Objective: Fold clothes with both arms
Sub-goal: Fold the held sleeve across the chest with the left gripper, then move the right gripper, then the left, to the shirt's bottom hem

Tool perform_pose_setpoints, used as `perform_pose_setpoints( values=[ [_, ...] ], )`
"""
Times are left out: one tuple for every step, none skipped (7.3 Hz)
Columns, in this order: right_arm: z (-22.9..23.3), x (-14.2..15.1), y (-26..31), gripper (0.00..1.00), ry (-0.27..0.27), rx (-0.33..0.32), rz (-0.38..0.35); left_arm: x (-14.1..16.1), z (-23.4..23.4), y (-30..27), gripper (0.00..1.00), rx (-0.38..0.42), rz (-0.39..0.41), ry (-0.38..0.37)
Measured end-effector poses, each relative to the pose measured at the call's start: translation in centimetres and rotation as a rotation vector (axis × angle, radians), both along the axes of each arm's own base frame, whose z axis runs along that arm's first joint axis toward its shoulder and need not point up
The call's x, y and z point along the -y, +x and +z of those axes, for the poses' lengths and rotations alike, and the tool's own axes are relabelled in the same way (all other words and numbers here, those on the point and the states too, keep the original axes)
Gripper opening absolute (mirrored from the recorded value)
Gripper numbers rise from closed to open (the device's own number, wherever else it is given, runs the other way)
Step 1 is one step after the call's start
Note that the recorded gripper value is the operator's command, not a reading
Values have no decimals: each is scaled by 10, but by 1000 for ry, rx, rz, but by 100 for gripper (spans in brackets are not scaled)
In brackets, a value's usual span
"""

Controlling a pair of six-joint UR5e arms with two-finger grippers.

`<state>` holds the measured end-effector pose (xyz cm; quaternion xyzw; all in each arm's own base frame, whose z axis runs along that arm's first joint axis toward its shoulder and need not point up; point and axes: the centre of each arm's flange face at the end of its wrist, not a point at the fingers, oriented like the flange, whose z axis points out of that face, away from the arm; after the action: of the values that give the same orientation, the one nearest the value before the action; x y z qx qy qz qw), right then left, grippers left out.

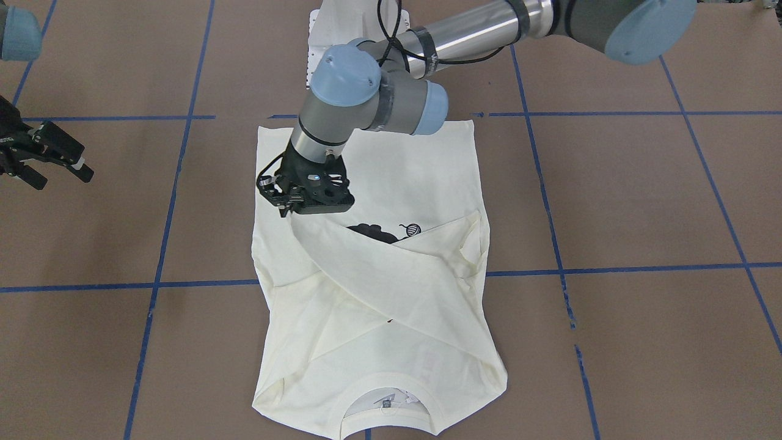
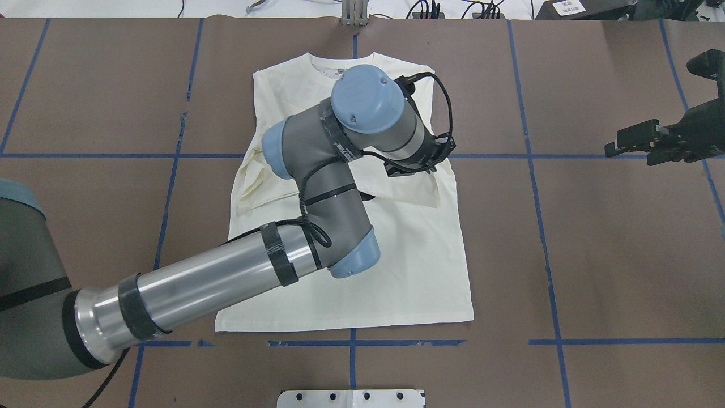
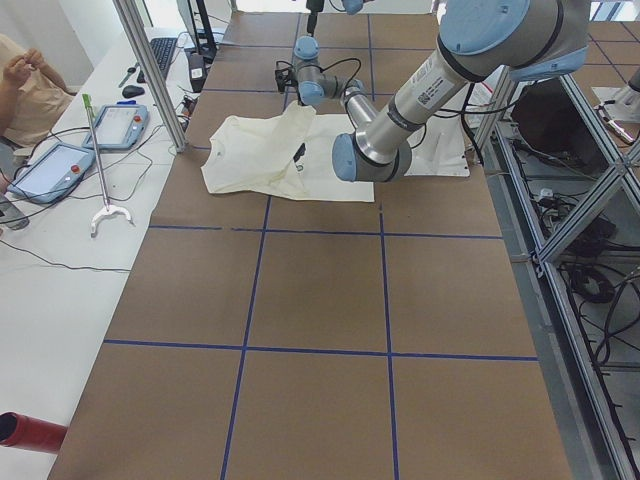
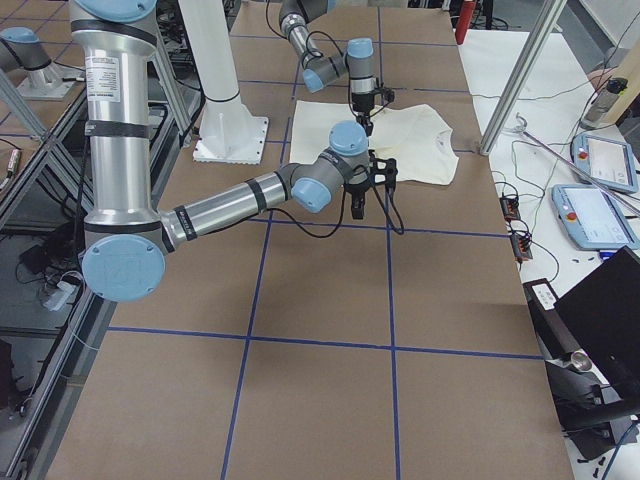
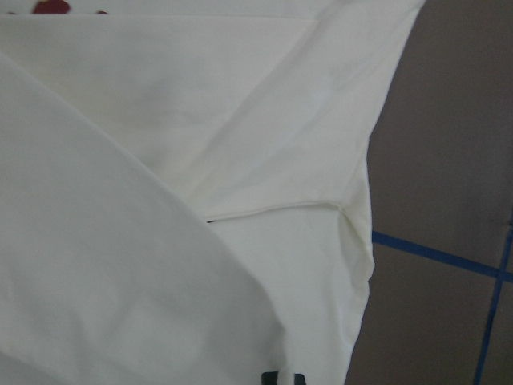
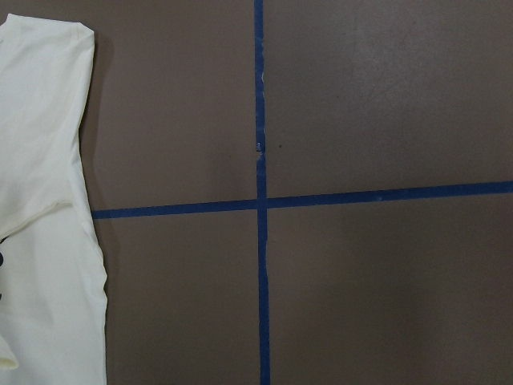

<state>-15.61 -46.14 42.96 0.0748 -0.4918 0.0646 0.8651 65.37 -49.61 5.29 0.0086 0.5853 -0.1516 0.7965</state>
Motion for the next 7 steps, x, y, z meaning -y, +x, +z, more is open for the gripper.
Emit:
perform_pose_setpoints(
  values=[
    [4,0,1,100,-2,-6,1,-5,7,12,82,-14,-25,6],
    [4,0,-3,100,-6,-7,-1,-10,29,3,81,-21,-39,10],
    [-2,-2,-18,100,-22,4,-9,-12,58,-31,81,-36,-53,16],
    [-16,-9,-49,100,-58,25,-12,-7,84,-79,81,-38,-62,20],
    [-30,-24,-91,100,-96,42,0,-3,111,-124,81,-16,-54,38],
    [-47,-54,-143,100,-138,56,35,-6,140,-165,81,18,-43,83],
    [-63,-94,-192,100,-174,72,81,-12,162,-192,81,47,-33,124]
  ],
)
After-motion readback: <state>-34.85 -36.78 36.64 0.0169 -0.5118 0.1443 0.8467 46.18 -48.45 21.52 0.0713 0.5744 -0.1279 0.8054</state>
